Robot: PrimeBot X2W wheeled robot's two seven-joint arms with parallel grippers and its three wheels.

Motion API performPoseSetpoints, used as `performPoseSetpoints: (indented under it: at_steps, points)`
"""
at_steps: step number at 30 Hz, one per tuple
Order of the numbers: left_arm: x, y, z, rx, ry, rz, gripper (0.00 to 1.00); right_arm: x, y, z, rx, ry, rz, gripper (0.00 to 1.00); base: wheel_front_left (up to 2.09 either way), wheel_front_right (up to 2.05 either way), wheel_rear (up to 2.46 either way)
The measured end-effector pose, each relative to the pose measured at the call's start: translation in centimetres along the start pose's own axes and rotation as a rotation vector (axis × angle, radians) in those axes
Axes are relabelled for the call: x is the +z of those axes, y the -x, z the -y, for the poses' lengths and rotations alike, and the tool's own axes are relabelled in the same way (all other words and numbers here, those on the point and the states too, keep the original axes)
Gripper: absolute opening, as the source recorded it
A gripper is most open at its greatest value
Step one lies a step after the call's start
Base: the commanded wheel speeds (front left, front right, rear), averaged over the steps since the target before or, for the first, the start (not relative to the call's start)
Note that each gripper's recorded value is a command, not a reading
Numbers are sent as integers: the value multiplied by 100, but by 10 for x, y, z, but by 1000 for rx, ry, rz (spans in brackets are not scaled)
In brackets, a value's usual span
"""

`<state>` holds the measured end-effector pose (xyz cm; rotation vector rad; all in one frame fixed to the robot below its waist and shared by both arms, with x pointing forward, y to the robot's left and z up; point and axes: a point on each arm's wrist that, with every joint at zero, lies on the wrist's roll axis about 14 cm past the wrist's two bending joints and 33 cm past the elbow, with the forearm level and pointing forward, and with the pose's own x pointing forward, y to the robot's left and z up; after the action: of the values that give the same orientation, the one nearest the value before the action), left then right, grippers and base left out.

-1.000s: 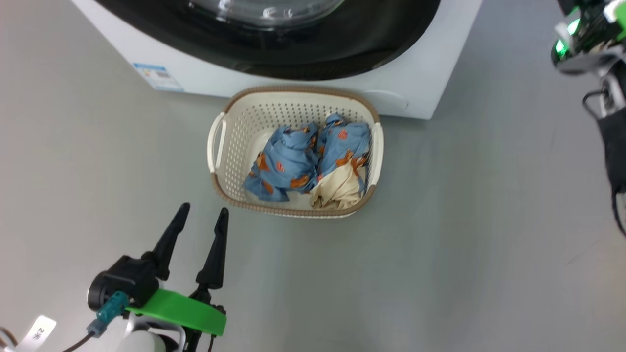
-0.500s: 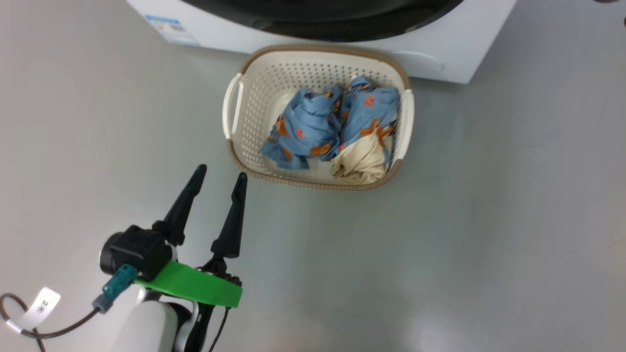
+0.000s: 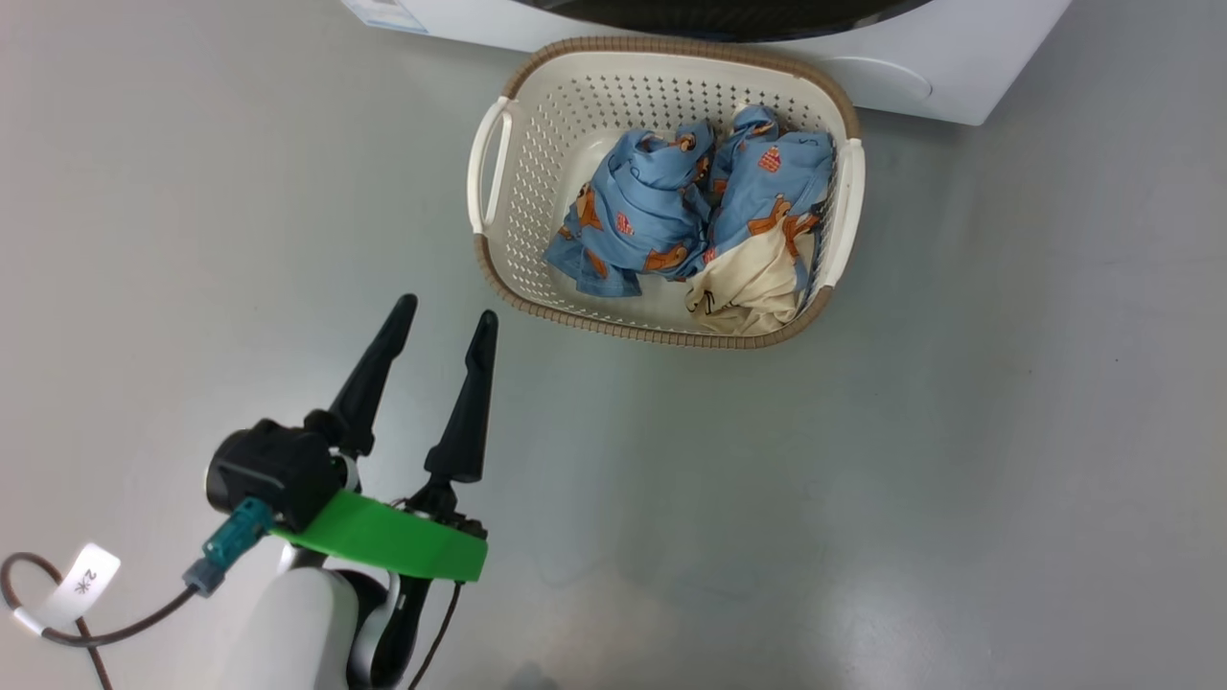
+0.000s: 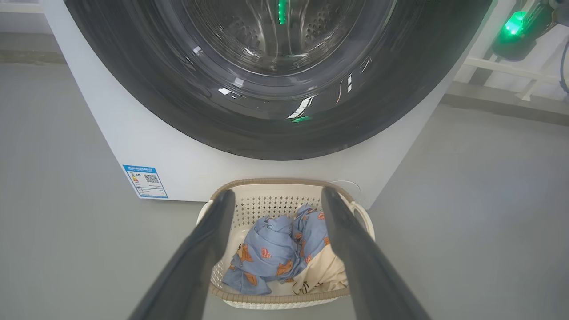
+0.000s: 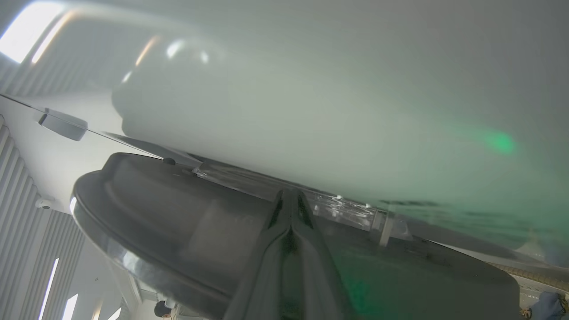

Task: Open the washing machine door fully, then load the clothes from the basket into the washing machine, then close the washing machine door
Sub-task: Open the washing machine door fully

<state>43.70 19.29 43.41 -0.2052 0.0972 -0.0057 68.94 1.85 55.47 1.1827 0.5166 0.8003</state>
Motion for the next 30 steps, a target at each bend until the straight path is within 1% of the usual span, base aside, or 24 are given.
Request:
performPoseSetpoints:
  at_steps: [9,20,25,30]
  points:
    - [13,-2,7,-21,2,37,100,-20,5,-15,11,34,-78,0,0,0,0]
    - [28,2,20,-55,12,77,100,-65,21,-26,9,49,-188,0,0,0,0]
    - [29,14,22,-57,14,73,100,-93,30,-35,12,45,-244,0,0,0,0]
    - [33,25,23,-57,17,79,100,-110,42,-43,9,48,-275,0,0,0,0]
